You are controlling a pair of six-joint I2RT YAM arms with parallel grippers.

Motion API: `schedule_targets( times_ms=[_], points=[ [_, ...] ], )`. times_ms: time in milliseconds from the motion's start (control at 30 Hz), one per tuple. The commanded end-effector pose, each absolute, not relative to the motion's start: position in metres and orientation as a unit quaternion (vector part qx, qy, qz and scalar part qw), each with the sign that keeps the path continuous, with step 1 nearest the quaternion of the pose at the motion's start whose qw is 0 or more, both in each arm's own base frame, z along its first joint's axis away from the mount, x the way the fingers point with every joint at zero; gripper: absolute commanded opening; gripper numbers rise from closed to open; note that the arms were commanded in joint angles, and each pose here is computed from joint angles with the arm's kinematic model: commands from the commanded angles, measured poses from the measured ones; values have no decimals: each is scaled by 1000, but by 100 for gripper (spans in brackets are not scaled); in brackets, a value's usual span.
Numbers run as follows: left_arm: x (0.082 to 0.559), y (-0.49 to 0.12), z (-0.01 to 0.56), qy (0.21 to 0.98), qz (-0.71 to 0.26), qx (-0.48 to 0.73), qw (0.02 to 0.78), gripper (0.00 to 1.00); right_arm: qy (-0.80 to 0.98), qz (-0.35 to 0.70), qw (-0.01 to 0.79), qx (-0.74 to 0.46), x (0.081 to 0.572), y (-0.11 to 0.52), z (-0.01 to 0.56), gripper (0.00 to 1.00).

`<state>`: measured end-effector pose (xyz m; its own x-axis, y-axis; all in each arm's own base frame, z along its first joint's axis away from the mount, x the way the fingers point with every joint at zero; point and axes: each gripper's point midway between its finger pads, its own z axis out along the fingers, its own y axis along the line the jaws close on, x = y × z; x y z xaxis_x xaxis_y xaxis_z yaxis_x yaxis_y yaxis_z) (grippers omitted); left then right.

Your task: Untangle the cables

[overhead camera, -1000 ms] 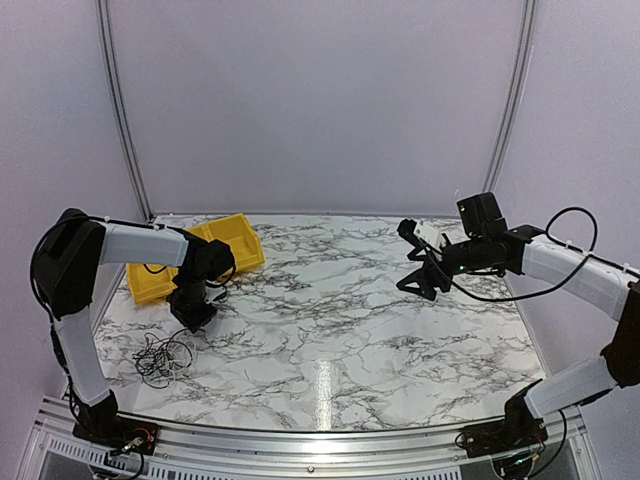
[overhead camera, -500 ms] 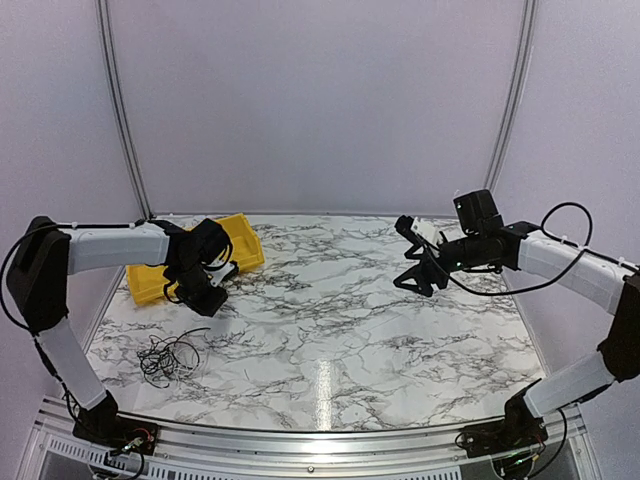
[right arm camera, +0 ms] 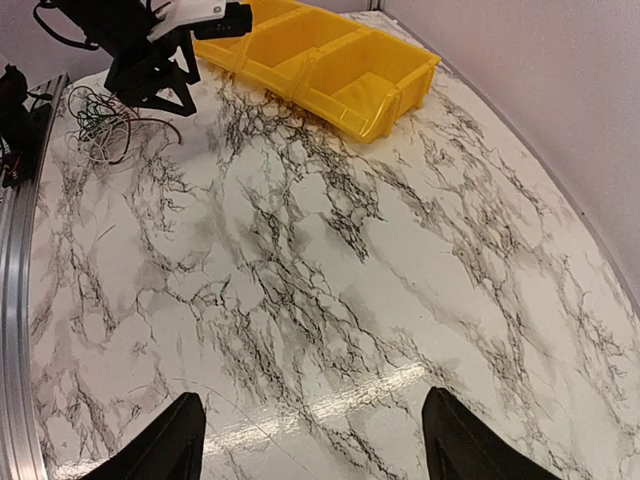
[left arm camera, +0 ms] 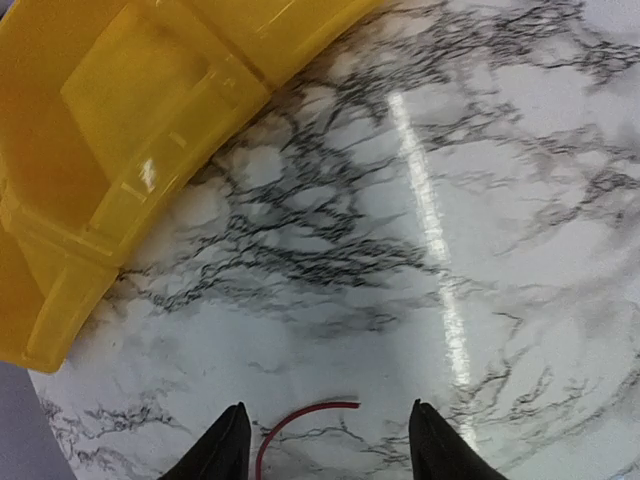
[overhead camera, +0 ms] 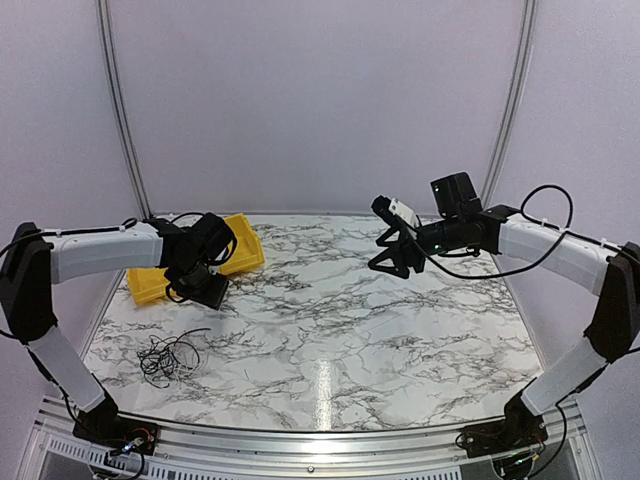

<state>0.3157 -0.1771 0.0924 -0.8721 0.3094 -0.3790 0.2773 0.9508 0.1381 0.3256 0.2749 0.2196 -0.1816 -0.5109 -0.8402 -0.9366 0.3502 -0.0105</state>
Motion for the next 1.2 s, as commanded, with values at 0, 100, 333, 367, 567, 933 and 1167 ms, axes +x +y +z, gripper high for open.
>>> schedule_targets(
  times_ms=[0, 100, 333, 367, 567, 933, 1167],
  points=[
    [293, -121, 83, 977, 143, 45, 154, 57, 708, 286, 407, -502, 320, 281, 234, 75],
    [279, -112, 71, 981, 142, 17, 134, 57, 710, 287, 402, -501, 312, 278, 229, 75],
    [262, -121, 54, 991, 103, 37, 83, 49, 715, 292, 394, -498, 300, 272, 222, 75],
    [260, -127, 57, 992, 83, 45, 81, 49, 716, 291, 395, -498, 299, 271, 222, 75],
    [242, -127, 75, 996, 49, 1, 80, 39, 718, 291, 391, -497, 294, 268, 216, 75],
    [240, -124, 91, 941, -15, -291, 172, 44, 722, 289, 386, -496, 300, 270, 210, 75],
    [234, -124, 74, 915, -63, -360, 171, 47, 725, 291, 381, -494, 304, 273, 206, 75]
  ],
)
